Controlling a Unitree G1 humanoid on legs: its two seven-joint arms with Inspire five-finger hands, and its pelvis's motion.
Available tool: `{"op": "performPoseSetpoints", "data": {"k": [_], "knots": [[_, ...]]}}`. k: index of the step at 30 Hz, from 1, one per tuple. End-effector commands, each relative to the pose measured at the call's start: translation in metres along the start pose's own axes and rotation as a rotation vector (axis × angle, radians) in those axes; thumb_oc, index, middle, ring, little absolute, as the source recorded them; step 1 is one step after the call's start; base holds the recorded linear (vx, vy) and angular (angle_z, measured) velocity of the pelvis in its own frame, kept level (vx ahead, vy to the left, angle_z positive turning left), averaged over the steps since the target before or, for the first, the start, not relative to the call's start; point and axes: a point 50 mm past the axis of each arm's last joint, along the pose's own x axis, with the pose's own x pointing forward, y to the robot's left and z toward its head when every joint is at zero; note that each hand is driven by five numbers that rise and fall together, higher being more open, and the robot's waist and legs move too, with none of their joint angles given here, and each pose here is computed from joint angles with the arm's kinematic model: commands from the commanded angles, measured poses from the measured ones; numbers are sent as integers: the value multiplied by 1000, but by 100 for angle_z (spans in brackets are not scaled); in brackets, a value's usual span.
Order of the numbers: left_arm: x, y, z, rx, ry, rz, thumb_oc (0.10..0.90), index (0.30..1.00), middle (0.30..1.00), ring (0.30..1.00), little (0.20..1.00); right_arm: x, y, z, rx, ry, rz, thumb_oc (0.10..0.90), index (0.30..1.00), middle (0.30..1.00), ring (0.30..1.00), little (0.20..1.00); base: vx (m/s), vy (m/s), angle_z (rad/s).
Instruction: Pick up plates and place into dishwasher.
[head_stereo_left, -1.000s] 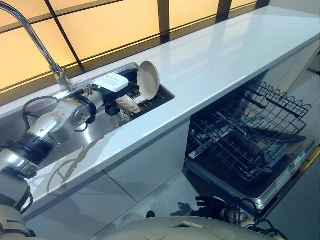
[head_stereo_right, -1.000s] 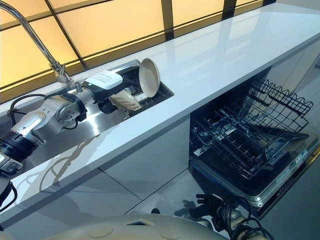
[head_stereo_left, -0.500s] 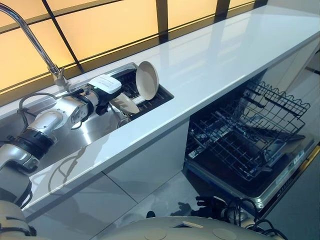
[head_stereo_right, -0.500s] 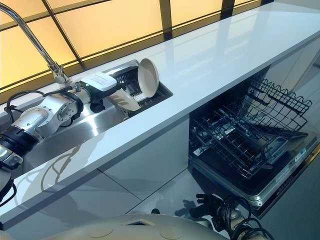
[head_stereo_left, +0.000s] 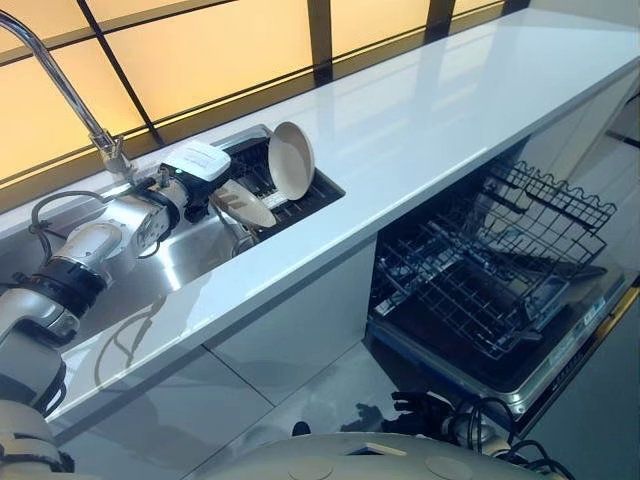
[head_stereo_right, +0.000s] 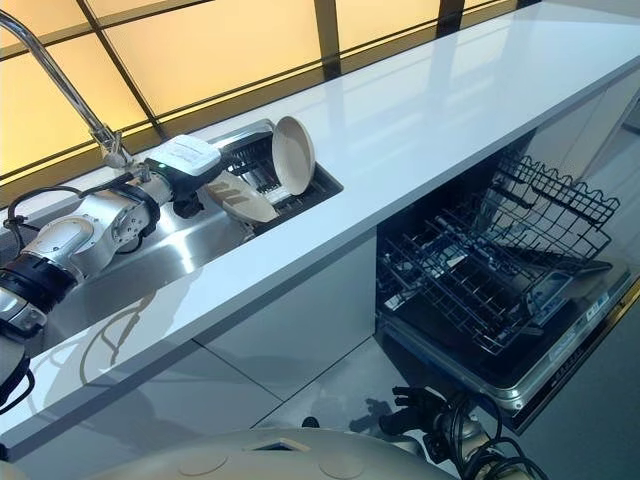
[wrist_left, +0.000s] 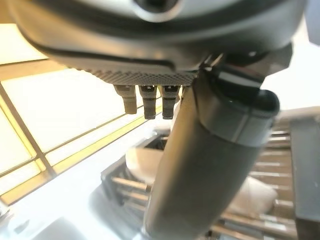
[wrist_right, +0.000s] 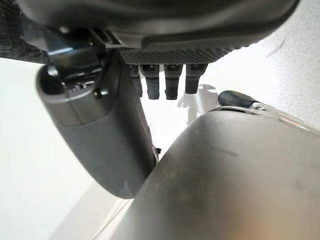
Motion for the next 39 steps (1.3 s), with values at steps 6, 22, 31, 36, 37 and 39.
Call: {"op": "performPoseSetpoints", "data": {"k": [6,22,31,36,37,39], "knots": [[6,86,-37,-87,194,351,800,900,900,900,900,-10,-5,-27,-82,68,5,800,900,900,900,900,0,0,0],[21,56,-30,-102,265,126,100,300,300,300,200,-10,-1,-30,-101,86,8,800,900,900,900,900,27,15,-1],[21,60,-34,-85,328,176,100,300,300,300,200,-10,-3,-28,-121,76,-3,800,900,900,900,900,-8,34,-4],[21,68,-34,-21,326,225,100,300,300,300,200,-10,-7,-25,-143,63,-32,800,900,900,900,900,-13,8,-2],[21,72,-33,-4,315,244,100,300,300,300,200,-10,-8,-23,-143,54,-36,800,900,900,900,900,0,0,0],[17,79,-33,6,294,283,100,300,300,300,200,-10,-10,-18,-143,28,-42,800,900,900,900,900,0,0,0]]}}
